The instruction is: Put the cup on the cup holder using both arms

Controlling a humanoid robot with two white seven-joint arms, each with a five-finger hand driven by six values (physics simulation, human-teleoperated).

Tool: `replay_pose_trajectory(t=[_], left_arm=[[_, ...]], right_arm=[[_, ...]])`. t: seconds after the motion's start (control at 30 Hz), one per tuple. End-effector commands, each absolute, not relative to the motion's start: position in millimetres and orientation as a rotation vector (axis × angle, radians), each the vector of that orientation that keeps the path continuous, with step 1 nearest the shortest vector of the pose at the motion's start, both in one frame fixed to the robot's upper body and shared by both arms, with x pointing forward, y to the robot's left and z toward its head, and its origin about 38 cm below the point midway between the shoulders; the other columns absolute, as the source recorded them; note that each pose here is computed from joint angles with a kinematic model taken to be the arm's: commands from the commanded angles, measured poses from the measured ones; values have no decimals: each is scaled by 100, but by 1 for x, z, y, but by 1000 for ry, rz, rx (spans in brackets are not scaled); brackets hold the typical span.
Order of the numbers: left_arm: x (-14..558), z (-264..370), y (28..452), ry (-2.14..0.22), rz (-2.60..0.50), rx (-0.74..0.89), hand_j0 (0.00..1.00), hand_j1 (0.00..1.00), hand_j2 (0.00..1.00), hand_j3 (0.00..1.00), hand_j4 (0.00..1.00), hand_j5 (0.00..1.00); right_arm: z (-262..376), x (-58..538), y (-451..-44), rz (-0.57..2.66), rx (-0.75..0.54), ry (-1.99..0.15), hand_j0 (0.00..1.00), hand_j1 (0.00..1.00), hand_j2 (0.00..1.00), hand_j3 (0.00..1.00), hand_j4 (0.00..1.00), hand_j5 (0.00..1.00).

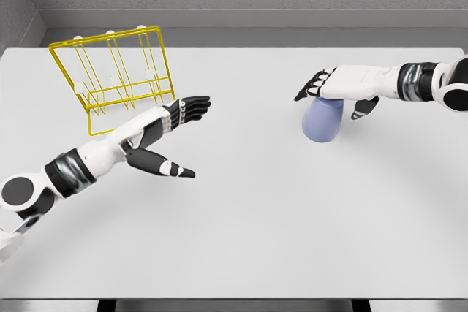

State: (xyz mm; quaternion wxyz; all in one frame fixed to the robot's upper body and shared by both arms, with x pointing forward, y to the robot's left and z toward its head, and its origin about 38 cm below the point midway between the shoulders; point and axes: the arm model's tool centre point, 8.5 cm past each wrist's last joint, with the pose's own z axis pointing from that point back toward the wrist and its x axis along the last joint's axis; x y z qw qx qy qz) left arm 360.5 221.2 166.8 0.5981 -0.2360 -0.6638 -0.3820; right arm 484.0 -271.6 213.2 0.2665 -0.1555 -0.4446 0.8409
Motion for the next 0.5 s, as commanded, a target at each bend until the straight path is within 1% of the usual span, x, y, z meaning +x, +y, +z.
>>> replay_pose_trajectory(t=[0.0, 0.1, 0.3, 0.33, 0.37, 0.47], left_arm=[[361, 162, 222, -1492, -853, -562, 100, 100, 100, 100, 100, 100], [365, 160, 223, -1437, -855, -537, 100, 100, 100, 100, 100, 100], [367, 157, 225, -1419, -850, -524, 100, 100, 100, 100, 100, 100], [367, 157, 225, -1419, -850, -524, 100, 100, 100, 100, 100, 100], [366, 156, 224, -1420, -848, -529, 100, 100, 100, 100, 100, 100], [366, 153, 220, -1418, -844, -538, 100, 100, 100, 100, 100, 100]], right_arm=[[214, 484, -272, 2265, -419, -1204, 93, 93, 93, 93, 93, 93], [217, 481, -265, 2286, -419, -1221, 87, 87, 87, 87, 87, 87], [218, 479, -264, 2295, -421, -1226, 86, 86, 86, 86, 86, 86], [218, 479, -264, 2295, -421, -1226, 83, 83, 83, 83, 83, 83], [218, 479, -264, 2295, -421, -1226, 81, 81, 81, 81, 81, 81], [218, 479, -264, 2295, -421, -1223, 79, 79, 79, 79, 79, 79]])
